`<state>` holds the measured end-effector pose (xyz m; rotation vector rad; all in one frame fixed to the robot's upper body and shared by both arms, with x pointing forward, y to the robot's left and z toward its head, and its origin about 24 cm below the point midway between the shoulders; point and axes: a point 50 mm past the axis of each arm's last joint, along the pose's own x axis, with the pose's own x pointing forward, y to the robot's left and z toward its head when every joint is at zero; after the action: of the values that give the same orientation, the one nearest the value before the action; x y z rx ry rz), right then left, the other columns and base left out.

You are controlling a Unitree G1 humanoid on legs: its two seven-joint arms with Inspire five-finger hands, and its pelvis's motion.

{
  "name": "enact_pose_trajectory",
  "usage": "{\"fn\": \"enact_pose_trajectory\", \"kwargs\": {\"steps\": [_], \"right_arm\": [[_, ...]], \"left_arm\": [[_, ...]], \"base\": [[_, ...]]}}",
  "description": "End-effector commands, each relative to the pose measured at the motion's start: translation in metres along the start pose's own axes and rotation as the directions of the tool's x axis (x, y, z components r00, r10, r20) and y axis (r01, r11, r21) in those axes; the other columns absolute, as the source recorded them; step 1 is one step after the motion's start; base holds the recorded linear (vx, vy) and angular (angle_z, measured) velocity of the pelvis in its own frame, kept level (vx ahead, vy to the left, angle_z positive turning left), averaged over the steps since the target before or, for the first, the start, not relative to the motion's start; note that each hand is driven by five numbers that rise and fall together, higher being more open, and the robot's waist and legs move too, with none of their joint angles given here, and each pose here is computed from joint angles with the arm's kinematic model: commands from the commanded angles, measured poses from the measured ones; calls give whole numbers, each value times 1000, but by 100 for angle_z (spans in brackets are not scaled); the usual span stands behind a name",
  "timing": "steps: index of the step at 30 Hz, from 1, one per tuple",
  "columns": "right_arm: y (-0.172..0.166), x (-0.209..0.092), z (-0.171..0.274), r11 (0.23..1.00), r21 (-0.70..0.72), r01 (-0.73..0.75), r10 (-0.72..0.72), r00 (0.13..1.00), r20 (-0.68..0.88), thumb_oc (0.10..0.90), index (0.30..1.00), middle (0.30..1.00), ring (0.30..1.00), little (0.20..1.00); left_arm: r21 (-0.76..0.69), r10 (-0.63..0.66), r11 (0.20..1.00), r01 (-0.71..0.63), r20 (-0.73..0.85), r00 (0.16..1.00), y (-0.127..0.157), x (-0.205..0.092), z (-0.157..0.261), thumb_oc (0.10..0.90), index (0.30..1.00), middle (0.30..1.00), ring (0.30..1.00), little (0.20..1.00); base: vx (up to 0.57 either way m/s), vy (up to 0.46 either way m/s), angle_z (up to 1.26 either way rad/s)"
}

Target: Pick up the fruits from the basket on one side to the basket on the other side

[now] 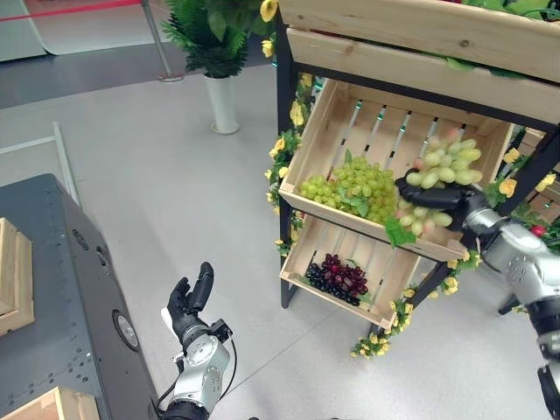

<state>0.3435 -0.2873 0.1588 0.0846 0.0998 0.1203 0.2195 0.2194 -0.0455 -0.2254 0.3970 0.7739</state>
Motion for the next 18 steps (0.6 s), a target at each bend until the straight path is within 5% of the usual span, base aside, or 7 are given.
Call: {"fn": "enact_pose_trajectory", "kwargs": {"steps": [1, 8, 18], "right_arm": [[2, 2, 106, 999, 16, 38, -41, 941, 337, 400, 300, 300, 300, 300], [0, 7, 126, 990, -8, 143, -131, 928, 350, 400, 300, 300, 300, 300], [-9, 20, 109, 898, -353, 261, -226, 964, 137, 400, 300, 300, 300, 300]], "left_arm": [[56, -119, 992, 110, 213, 970, -19, 10, 46, 800, 900, 900, 900, 900], [81, -137, 989, 123, 198, 971, -15, 10, 41, 800, 900, 900, 900, 900], [56, -132, 991, 123, 200, 971, -21, 8, 45, 800, 900, 900, 900, 900]], "base": [[24, 1, 9], [19, -2, 7], [6, 1, 2]]}}
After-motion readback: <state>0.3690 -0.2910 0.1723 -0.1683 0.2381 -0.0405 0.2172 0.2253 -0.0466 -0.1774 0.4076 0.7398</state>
